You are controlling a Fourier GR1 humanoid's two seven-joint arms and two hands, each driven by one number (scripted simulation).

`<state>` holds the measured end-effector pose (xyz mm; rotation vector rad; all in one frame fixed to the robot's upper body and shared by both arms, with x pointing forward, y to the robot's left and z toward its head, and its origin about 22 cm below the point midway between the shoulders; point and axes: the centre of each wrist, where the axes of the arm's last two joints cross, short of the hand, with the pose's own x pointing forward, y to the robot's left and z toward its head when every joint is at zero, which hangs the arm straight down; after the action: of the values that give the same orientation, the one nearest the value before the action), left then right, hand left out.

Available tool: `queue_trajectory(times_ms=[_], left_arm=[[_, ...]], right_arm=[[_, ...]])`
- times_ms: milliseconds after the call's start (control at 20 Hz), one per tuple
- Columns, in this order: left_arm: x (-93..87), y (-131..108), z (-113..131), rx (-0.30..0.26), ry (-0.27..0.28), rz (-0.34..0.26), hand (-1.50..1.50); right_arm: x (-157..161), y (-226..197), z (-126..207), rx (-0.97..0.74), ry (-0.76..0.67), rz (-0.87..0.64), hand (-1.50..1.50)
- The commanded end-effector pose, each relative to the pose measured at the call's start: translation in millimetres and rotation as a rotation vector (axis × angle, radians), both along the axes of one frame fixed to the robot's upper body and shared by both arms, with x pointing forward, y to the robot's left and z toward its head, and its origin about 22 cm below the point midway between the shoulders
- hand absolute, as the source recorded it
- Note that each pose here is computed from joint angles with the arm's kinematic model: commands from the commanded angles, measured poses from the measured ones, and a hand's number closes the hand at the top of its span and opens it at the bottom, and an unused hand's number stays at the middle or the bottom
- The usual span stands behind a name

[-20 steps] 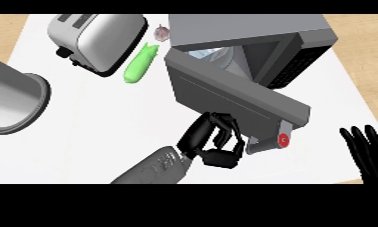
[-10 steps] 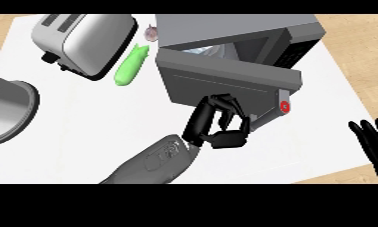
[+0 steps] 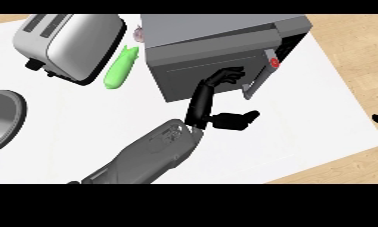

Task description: Pick up the milk, place it into the microwave and close the microwave

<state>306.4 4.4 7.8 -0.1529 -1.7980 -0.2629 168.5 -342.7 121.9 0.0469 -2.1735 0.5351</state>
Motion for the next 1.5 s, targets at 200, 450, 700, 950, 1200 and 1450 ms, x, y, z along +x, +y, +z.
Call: queue_trajectory(times_ms=[200, 450, 700, 950, 1200, 1450], left_arm=[[21.2, -1, 23, -0.089, 0.013, 0.142, -1.5], [24.8, -3, 30, -0.116, 0.02, 0.158, -1.5], [26.1, -2, 27, -0.135, 0.028, 0.169, -1.5], [26.9, -1, 23, -0.137, 0.008, 0.171, -1.5], [28.7, -2, 24, -0.141, -0.008, 0.172, -1.5], [24.7, -4, 23, -0.153, -0.009, 0.148, -1.5]], right_arm=[[10, -15, 42, -0.209, -0.15, -0.102, 1.5], [18, -16, 51, -0.222, -0.186, -0.115, 1.5], [25, -19, 56, -0.227, -0.196, -0.122, 1.5], [31, -19, 62, -0.237, -0.203, -0.131, 1.5], [38, -19, 66, -0.234, -0.214, -0.115, 1.5], [53, -6, 16, 0.098, -0.046, 0.034, -1.5]])
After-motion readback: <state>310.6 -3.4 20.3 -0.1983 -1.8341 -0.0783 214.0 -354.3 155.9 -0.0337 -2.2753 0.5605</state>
